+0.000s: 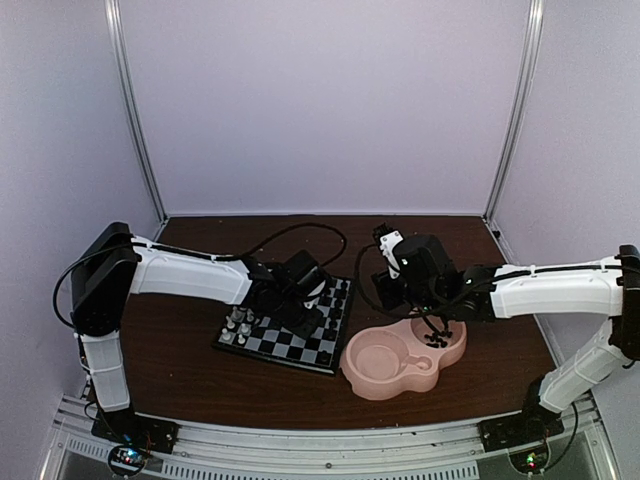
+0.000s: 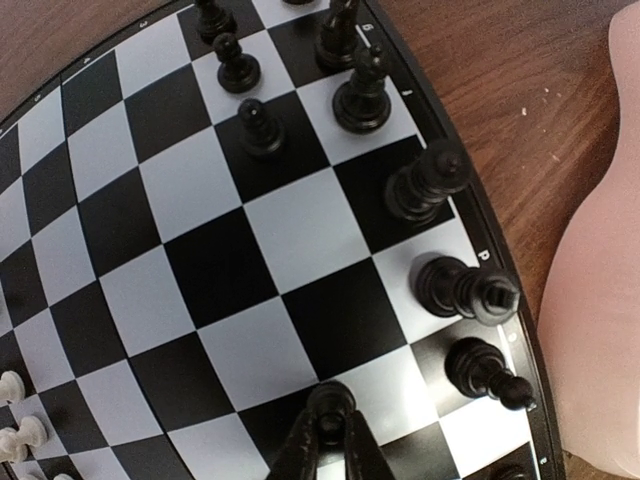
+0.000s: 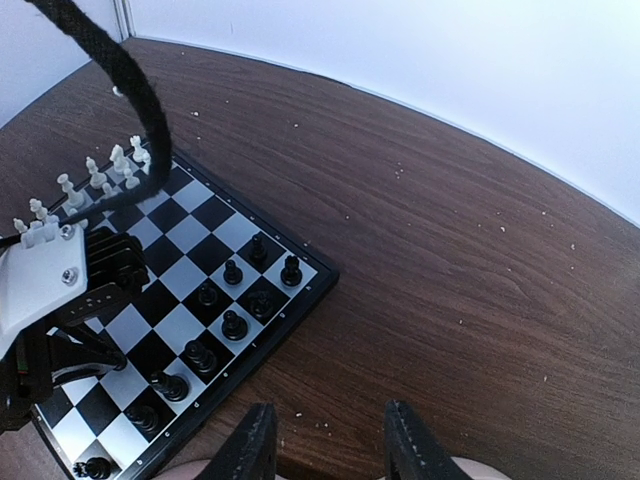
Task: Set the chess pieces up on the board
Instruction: Move the pawn to d7.
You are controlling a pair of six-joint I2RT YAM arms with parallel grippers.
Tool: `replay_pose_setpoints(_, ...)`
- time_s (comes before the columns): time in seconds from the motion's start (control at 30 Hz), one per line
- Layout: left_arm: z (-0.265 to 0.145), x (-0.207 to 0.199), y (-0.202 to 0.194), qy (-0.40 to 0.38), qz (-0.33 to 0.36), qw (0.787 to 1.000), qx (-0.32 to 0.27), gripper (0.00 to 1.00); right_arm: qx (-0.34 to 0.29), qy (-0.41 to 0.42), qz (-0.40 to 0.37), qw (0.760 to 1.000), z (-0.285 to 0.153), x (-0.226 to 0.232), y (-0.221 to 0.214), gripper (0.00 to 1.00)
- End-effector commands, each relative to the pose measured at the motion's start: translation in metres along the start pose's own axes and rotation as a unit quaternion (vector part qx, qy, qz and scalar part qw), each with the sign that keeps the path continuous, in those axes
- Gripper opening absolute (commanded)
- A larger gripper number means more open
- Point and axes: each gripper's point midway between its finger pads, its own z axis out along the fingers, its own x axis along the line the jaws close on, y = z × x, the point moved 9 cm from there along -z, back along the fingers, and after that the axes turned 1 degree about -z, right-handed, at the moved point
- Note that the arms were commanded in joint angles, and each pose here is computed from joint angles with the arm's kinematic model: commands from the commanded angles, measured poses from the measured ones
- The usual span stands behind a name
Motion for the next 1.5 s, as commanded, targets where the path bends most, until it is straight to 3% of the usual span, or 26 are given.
replay_pose_setpoints(0.0,-0.001,-0.002,0.011,0.000,0.003,1.000,-0.019,0.10,0.000,0.001,0.008,1.000,0.001,0.000,0.006,0.38)
replay_pose_setpoints(1.47,0.019,0.000,0.052,-0.004,-0.016,0.999,-0.045,0.11,-0.020,-0.003,0.024,1.000,-0.014,-0.012,0.008,0.39)
